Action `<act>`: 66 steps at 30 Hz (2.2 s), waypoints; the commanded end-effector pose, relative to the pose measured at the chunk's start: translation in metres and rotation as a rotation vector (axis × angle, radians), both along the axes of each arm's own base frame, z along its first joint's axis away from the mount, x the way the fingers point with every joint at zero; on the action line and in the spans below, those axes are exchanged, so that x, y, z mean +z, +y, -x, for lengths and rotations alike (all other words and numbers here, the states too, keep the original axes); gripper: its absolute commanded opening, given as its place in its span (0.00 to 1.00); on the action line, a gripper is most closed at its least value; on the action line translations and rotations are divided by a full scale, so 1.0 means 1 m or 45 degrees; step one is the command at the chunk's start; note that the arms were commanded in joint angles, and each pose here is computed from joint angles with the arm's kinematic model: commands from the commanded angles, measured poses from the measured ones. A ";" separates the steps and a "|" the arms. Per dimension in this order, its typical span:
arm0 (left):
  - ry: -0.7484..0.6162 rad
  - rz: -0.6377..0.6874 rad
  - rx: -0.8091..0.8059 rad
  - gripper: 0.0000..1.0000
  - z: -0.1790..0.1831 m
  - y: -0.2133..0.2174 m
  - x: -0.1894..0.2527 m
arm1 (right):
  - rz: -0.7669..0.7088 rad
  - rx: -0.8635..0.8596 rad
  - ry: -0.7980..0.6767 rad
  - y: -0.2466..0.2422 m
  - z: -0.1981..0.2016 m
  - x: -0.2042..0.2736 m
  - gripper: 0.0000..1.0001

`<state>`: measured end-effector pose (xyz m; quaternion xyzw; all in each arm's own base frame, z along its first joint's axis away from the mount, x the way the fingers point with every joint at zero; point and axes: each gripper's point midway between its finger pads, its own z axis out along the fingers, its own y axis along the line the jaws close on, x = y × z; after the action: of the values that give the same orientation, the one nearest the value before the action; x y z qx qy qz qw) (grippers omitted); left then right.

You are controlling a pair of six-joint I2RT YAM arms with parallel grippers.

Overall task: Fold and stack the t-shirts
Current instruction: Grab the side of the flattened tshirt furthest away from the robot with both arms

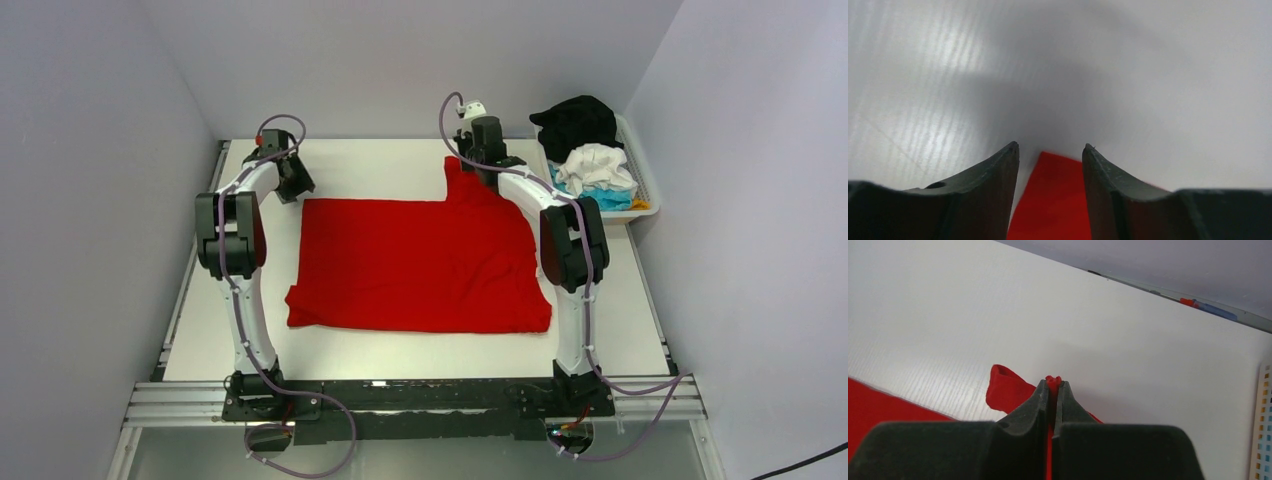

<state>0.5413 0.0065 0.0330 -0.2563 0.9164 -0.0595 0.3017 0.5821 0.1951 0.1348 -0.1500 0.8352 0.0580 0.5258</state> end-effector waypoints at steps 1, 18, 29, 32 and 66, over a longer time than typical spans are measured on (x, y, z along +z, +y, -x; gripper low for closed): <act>0.007 0.096 -0.070 0.51 0.002 -0.023 -0.006 | -0.013 0.000 -0.035 0.002 -0.007 0.006 0.00; 0.156 -0.039 -0.131 0.36 0.029 -0.060 -0.003 | -0.040 0.003 -0.024 0.004 -0.005 0.001 0.00; 0.047 -0.074 -0.172 0.00 0.033 -0.061 0.032 | -0.038 -0.003 -0.050 0.001 -0.001 0.015 0.00; -0.042 -0.098 -0.187 0.00 0.040 -0.062 0.054 | -0.040 -0.005 -0.071 -0.002 0.007 0.028 0.00; 0.094 -0.055 -0.122 0.62 0.016 -0.019 -0.007 | 0.060 0.029 0.018 -0.005 0.065 0.013 0.00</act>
<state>0.5181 -0.0017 0.0336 -0.2356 0.9328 -0.0264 0.2715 0.5043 0.1882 0.1274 -0.1746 0.8520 0.0469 0.4913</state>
